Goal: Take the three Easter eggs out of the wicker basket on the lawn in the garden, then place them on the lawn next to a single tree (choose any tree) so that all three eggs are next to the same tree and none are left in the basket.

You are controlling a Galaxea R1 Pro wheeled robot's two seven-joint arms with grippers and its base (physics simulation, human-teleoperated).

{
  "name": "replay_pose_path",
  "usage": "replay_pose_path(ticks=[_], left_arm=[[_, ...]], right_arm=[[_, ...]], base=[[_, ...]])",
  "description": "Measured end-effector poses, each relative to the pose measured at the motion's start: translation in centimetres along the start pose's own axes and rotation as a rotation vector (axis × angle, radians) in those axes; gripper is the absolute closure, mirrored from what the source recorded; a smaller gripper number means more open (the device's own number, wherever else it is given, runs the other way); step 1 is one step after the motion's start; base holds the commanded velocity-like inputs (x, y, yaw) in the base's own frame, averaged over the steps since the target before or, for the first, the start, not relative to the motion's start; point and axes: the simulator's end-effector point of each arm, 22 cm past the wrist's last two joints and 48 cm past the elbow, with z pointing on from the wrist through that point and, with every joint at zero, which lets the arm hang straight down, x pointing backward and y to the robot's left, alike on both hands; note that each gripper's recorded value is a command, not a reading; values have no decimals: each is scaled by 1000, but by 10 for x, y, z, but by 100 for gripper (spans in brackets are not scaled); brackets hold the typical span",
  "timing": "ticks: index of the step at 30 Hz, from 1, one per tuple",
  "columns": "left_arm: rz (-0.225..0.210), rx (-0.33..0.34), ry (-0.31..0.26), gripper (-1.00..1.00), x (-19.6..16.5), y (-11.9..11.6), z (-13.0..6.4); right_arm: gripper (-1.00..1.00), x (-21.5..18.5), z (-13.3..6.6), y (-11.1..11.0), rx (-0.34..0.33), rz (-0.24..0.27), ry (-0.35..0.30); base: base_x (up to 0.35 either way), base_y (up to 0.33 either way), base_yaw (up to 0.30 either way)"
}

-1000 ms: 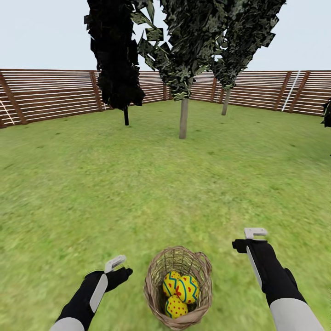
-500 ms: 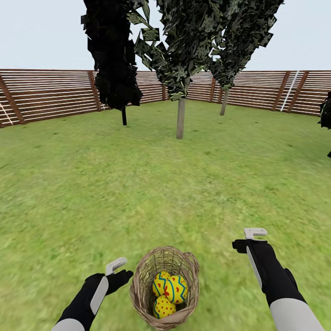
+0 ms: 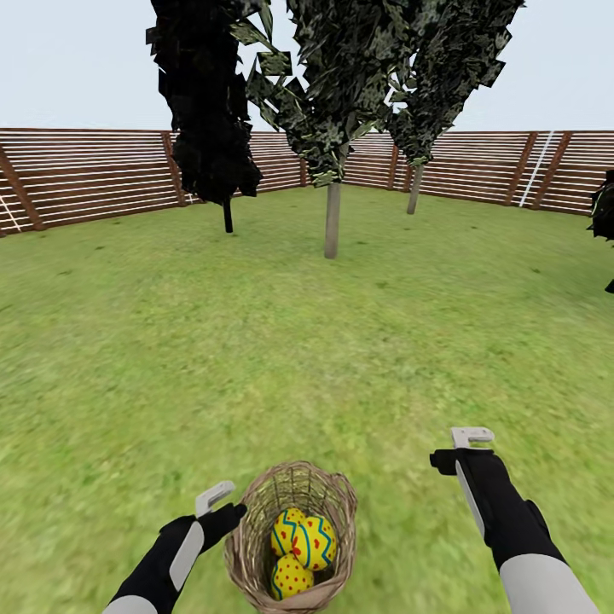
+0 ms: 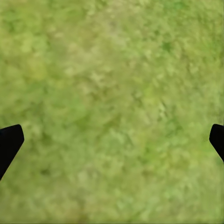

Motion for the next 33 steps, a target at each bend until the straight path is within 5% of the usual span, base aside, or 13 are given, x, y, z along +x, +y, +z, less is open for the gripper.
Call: replay_pose_path(ticks=[11, 20, 33], left_arm=[[-60, -29, -30, -100, -1, 9, 2], [-67, -97, -63, -100, -5, 24, 2], [-66, -82, -100, -100, -21, 19, -2]], right_arm=[[-100, 2, 1, 1, -2, -1, 4], [-100, 13, 5, 4, -5, -8, 28], [-100, 15, 9, 10, -3, -15, 15]], base=[[1, -2, 0], [0, 0, 0], [0, 0, 0]])
